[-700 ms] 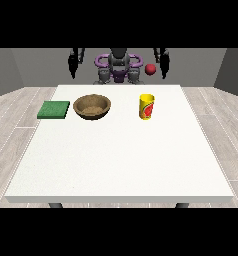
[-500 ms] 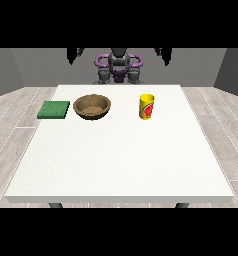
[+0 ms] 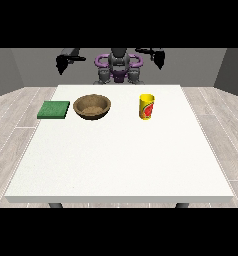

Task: Pick the cup and pour the ball into the bowl, then pick the bowl and place it on the pad

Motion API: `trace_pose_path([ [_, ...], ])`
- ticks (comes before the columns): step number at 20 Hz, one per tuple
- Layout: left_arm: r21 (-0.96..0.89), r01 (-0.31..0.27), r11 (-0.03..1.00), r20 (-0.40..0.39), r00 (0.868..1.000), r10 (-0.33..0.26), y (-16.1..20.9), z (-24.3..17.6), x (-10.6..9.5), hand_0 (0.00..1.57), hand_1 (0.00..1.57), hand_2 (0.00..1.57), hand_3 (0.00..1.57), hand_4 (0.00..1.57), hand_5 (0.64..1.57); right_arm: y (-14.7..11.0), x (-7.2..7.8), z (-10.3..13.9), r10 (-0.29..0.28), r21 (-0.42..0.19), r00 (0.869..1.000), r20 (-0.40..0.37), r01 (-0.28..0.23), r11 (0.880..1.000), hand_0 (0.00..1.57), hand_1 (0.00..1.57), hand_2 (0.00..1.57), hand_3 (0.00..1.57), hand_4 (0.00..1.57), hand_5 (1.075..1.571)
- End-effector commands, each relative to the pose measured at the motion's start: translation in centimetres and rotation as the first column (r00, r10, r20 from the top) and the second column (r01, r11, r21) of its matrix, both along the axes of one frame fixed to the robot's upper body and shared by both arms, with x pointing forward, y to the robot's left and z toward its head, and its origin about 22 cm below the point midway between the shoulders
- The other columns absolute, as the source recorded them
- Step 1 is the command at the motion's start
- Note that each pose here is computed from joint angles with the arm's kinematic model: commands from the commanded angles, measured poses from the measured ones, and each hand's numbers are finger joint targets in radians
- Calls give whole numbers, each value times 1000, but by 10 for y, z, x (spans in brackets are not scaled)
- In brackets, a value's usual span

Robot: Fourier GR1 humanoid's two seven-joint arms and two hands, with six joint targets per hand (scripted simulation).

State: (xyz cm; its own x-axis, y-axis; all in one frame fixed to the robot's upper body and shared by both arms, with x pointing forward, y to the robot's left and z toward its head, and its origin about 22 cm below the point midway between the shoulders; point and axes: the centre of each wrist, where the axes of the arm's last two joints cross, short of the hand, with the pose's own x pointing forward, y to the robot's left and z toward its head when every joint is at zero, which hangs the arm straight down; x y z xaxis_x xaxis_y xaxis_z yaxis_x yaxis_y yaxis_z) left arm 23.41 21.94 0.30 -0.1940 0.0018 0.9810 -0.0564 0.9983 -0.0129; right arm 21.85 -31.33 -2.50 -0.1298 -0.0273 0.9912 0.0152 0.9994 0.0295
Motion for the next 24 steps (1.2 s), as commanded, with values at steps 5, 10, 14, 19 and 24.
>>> trace_pose_path([
  [5,8,-37,999,126,991,36,4,-4,37,0,0,0,0,0,1459,-3,27,-7,55,42,993,109,-60,997,0,0,0,0,0,1562],
  [10,60,-17,998,172,985,6,14,-8,60,0,0,0,0,0,1444,-21,44,-7,22,31,987,159,-27,999,0,0,0,0,0,1557],
  [14,37,-98,994,239,967,86,25,5,92,0,0,0,0,0,1448,-23,57,2,78,20,973,215,-84,996,0,0,0,0,0,1552],
  [19,54,-107,993,310,947,85,28,17,118,0,0,0,0,0,1440,0,76,-5,75,18,950,304,-84,996,0,0,0,0,0,1547],
  [24,37,-122,992,311,945,104,62,8,123,0,0,0,0,0,1413,-25,78,-5,80,34,935,345,-97,995,0,0,0,0,0,1548],
])
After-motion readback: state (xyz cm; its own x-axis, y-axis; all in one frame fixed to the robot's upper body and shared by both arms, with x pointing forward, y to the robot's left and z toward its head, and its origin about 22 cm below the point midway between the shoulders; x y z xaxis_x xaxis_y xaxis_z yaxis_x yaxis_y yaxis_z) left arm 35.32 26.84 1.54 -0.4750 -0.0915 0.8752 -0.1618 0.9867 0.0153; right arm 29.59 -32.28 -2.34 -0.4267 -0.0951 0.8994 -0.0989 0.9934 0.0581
